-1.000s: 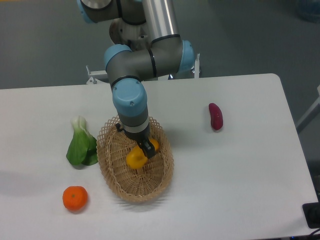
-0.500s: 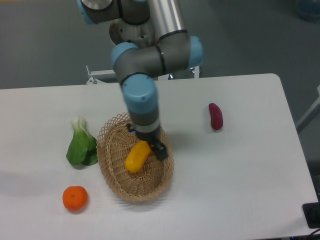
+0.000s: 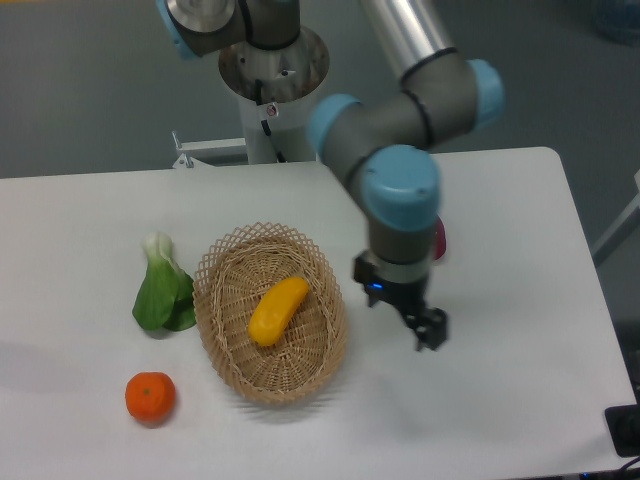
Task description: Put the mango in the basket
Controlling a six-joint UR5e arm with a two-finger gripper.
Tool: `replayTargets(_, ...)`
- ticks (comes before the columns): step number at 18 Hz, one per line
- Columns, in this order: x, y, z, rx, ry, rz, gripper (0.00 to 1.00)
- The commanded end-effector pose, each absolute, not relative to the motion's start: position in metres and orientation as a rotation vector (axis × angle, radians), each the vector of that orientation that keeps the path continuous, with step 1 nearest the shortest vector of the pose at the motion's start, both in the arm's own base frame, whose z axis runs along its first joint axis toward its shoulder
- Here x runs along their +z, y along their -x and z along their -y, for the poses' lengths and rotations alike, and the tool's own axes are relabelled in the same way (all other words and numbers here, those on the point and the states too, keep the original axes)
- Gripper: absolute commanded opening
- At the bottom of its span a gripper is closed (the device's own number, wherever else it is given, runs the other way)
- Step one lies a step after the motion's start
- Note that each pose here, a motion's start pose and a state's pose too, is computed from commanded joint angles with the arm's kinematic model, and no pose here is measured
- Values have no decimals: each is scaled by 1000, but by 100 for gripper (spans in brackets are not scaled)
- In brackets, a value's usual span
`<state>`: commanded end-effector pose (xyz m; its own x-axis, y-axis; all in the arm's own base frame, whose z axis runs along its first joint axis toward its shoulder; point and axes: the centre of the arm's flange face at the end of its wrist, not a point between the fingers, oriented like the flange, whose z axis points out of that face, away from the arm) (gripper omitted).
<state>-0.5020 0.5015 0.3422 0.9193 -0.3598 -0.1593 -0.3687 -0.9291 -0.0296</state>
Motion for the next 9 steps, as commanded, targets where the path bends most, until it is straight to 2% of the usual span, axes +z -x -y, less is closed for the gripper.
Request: replayTargets(9,349,577,-454,199,3041,-550,100)
